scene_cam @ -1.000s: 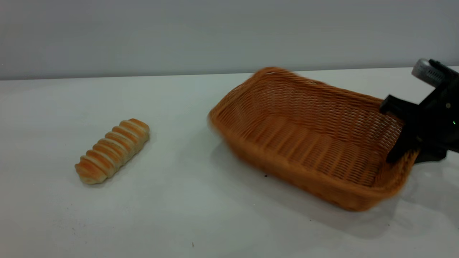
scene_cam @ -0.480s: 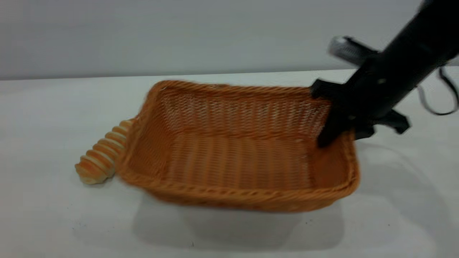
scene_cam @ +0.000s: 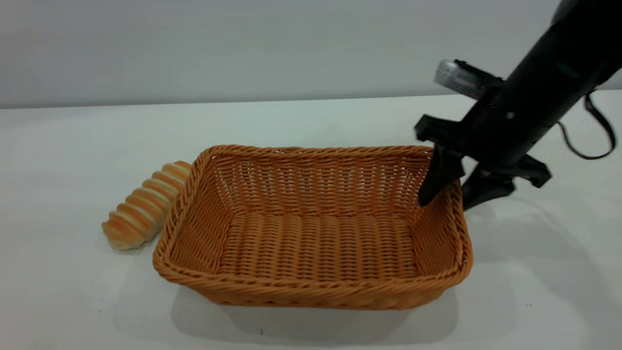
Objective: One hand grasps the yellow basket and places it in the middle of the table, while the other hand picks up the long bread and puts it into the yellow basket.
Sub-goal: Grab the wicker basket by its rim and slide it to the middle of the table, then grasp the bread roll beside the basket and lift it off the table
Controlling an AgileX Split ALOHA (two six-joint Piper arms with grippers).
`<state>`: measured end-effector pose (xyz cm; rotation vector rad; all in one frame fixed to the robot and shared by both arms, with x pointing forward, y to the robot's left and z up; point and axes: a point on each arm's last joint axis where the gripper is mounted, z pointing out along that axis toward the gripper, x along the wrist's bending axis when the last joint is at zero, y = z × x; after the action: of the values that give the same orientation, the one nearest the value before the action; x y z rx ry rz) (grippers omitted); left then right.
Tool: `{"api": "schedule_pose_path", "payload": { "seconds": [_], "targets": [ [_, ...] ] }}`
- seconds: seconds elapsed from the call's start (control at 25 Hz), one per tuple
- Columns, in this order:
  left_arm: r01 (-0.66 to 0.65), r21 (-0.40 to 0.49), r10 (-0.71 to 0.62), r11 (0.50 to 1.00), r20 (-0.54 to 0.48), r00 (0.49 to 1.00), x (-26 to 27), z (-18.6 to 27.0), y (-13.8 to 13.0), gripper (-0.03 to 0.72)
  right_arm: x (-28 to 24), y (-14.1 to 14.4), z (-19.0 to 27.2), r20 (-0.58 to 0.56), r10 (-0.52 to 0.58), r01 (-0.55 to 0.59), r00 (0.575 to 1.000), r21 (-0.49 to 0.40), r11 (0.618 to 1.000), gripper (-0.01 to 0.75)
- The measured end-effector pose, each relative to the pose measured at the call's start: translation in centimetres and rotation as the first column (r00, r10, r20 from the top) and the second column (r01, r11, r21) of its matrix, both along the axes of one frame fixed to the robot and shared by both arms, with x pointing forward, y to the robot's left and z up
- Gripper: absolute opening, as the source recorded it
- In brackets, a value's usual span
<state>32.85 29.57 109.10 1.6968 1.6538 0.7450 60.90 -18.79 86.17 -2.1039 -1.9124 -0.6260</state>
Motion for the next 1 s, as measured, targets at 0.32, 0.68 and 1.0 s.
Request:
{"api": "schedule_pose_path", "payload": {
  "seconds": [0.32,0.68,1.0],
  "targets": [
    [-0.015,-0.021,0.015,1.000,-0.002,1.000,0.1,0.0,0.0,0.536,-0.3,-6.7,6.5,0.072,0.051,-0.053,0.996,0.028,0.998,0.496],
    [-0.038,-0.070,0.016,0.997,-0.291,0.957,5.7,-3.1,-0.4,0.536,-5.6,-9.0,12.5,0.165,0.163,-0.115,0.973,-0.266,0.957,0.493],
    [-0.010,-0.076,-0.028,0.997,-0.482,0.876,13.1,-7.6,-0.8,0.536,-11.8,-10.0,15.7,0.208,0.114,-0.028,0.971,-0.378,0.925,0.492]
  ]
}}
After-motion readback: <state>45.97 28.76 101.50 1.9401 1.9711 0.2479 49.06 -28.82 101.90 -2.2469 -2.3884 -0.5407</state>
